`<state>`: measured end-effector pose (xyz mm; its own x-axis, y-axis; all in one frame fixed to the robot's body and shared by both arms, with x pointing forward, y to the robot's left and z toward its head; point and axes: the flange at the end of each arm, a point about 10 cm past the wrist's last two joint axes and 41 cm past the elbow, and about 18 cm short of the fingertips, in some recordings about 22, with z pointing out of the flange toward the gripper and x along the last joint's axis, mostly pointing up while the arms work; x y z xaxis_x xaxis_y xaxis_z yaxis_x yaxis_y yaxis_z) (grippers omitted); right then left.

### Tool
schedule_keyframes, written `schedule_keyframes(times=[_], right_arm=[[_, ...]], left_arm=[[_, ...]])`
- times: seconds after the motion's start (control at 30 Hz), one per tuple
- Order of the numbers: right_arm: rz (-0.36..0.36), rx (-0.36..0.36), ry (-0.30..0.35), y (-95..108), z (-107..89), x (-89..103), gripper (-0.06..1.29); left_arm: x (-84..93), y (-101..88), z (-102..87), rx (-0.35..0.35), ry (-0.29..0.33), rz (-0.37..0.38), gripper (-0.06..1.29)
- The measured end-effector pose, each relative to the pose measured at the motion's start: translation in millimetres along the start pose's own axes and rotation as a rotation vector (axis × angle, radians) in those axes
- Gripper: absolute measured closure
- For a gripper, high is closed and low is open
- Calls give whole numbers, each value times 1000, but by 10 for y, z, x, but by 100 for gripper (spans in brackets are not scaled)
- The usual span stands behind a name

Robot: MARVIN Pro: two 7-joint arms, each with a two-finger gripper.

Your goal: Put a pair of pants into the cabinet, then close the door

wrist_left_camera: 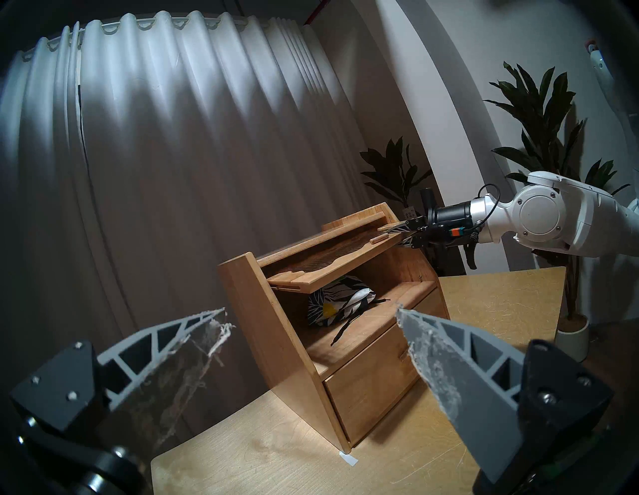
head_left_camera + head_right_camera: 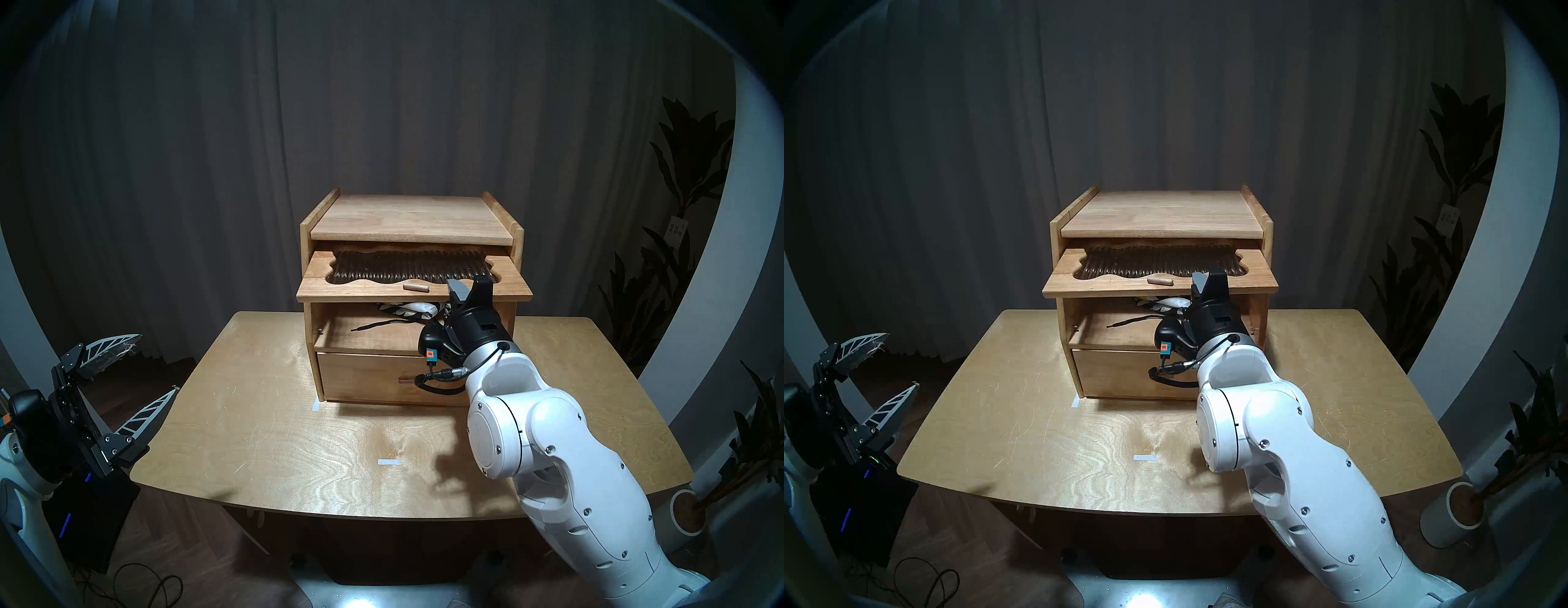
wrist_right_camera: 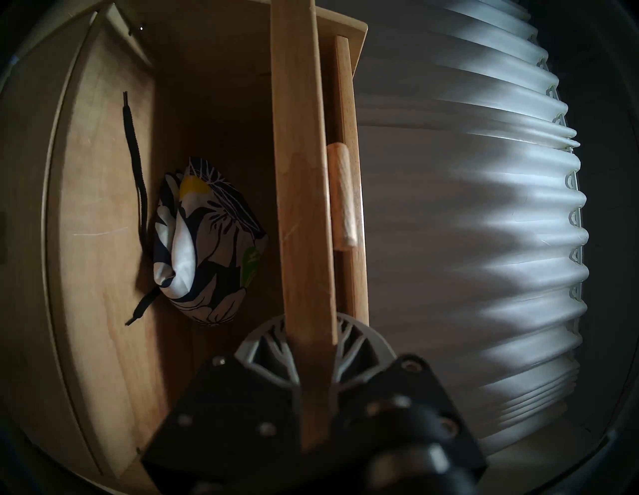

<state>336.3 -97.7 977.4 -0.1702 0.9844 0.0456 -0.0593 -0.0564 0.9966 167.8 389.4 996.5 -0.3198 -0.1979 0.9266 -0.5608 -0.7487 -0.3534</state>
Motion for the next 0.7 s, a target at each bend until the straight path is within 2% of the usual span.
schedule_keyframes(times=[0.2, 0.4, 0.5, 0.7], right_arm=[[20, 29, 43, -66, -206, 106, 115], [47, 81, 46, -188, -355, 135, 116], [69, 141, 61, -347, -453, 190, 116], [156, 347, 84, -872, -596, 306, 117]], left_arm=[[0, 0, 0, 0, 0, 0, -2], [0, 0, 0, 0, 0, 0, -2], [0, 0, 0, 0, 0, 0, -2], [0, -1, 0, 0, 0, 0, -2]])
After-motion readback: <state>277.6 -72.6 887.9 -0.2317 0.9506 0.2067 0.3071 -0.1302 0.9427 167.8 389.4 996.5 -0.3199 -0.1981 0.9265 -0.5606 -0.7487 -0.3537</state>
